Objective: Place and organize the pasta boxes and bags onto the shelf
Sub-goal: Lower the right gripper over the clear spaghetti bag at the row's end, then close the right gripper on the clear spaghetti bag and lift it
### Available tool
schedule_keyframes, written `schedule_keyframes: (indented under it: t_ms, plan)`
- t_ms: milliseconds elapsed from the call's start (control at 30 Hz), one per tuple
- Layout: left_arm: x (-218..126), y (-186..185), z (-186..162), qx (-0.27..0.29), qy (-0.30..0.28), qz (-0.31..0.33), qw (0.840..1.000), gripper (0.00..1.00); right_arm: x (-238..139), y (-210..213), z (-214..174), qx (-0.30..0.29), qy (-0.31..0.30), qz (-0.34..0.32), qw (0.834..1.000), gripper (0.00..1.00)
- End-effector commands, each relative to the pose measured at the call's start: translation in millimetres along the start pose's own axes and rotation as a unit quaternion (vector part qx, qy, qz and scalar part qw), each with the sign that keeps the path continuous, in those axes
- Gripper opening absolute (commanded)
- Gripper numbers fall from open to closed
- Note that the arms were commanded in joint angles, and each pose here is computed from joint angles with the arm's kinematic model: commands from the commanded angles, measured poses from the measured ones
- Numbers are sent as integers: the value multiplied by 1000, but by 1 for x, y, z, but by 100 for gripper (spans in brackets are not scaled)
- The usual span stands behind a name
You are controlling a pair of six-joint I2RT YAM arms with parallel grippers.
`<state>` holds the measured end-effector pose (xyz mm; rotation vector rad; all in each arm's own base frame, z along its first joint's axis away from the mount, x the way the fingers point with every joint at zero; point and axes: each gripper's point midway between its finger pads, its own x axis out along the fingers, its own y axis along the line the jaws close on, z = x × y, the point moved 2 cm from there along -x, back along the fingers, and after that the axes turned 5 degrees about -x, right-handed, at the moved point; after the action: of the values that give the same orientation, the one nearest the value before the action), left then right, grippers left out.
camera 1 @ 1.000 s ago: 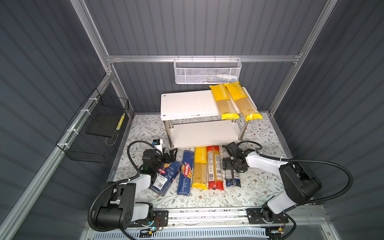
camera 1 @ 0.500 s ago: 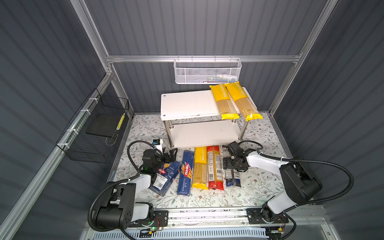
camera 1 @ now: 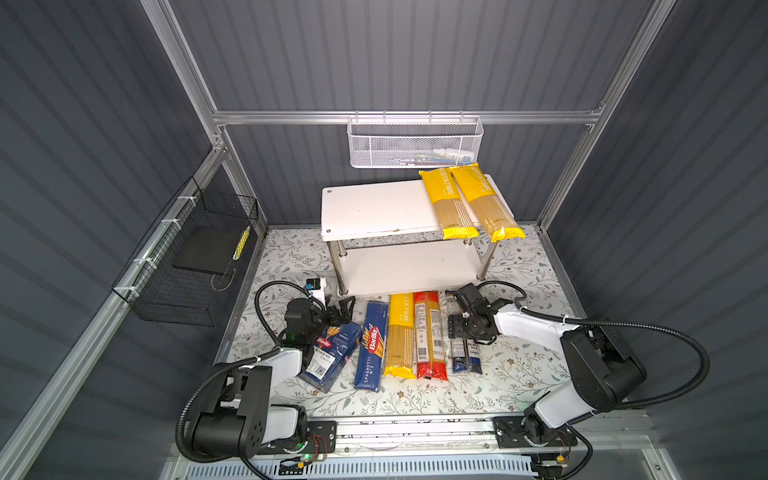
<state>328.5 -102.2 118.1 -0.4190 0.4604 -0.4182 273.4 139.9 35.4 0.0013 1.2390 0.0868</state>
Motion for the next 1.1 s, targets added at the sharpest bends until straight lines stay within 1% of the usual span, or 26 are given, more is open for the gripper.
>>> schedule_keyframes:
  t_ms: [0,733,800,1067]
  plan:
    - [2,4,-34,-27,69,6,997,99,11,-3,-23,4,42,7,999,80]
    - [3,4,-36,-26,73,5,997,99,11,-3,-31,5,49,13,999,68]
    - [3,4,-35,-26,73,6,997,99,11,0,-26,7,37,25,999,67]
    - [3,3,-36,-26,74,5,997,99,9,2,-28,9,34,34,999,61]
